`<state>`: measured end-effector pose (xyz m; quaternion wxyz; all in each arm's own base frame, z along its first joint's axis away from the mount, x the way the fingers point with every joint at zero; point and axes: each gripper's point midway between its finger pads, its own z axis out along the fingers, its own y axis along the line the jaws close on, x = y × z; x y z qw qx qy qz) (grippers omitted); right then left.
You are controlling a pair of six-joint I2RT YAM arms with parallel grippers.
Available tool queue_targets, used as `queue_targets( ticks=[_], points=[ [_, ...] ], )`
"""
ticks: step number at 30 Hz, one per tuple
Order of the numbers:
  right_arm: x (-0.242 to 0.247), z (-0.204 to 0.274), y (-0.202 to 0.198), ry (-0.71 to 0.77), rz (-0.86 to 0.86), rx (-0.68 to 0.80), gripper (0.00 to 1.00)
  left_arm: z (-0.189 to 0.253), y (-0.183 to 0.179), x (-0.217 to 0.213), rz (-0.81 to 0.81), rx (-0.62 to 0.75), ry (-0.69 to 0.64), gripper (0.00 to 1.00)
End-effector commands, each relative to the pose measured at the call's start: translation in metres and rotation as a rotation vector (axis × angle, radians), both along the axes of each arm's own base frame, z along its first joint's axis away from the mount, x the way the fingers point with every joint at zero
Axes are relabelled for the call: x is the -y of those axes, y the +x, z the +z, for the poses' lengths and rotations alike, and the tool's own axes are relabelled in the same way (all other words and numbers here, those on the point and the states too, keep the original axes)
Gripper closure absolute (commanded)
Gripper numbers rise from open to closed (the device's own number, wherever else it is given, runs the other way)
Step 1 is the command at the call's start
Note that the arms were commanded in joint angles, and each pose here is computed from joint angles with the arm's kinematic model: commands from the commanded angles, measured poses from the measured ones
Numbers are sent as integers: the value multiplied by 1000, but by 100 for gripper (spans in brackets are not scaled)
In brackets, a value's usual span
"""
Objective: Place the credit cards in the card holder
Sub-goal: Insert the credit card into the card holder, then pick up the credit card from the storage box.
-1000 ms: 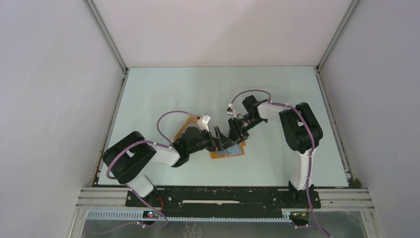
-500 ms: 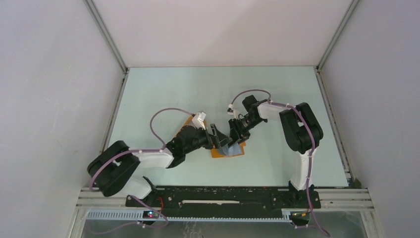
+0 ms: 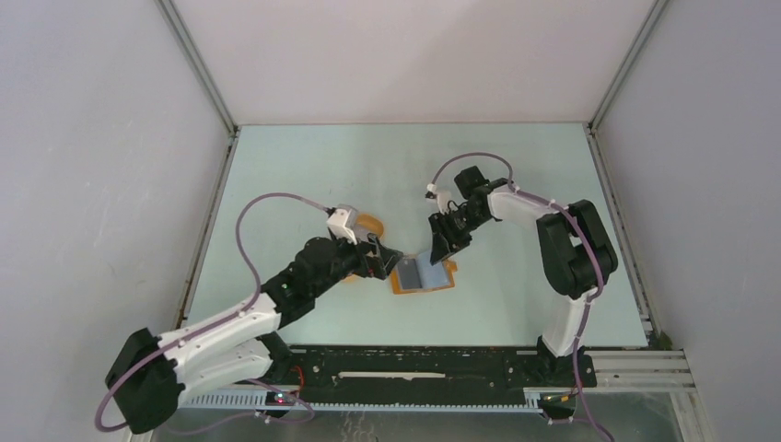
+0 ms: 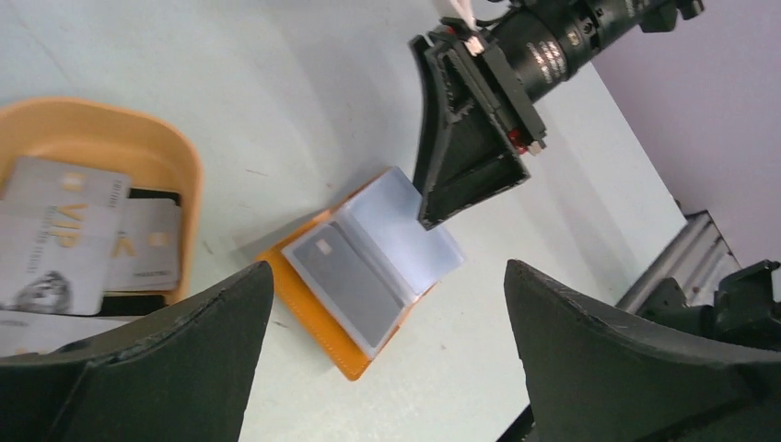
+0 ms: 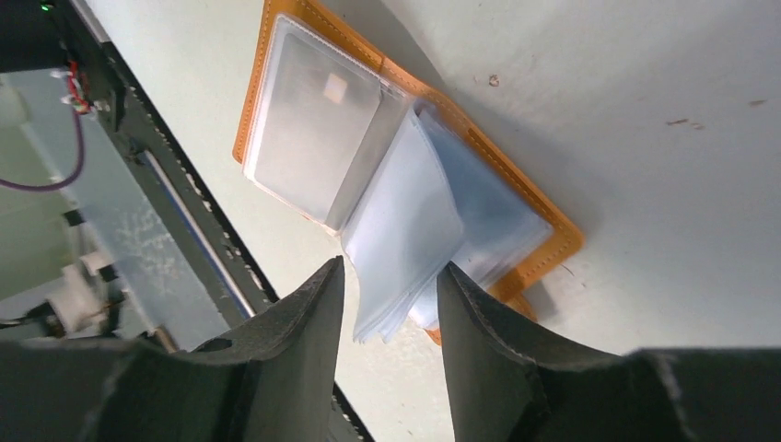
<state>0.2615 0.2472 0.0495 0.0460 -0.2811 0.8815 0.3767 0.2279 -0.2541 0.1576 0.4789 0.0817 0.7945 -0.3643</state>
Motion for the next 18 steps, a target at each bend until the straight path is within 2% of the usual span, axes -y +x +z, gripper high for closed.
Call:
queue_targets(
  ticks=[1,5,8,12,15,18],
  points=[
    [10,31,16,-20,40,192,49,35,11,-26,85,139,60,0],
    [25,53,22,-21,65,313,48,38,11,-47,137,148,60,0],
    [26,82,19,36,127,429,48,18,19,-71,241,63,119,1],
    [11,126,12,130,190,596,47,-1,32,-88,319,-23,147,7],
    [-8,158,5,222,221,674,45,-5,45,-98,347,-35,268,16],
    [-26,173,-4,292,262,632,45,-9,53,-102,306,-62,438,23]
  ],
)
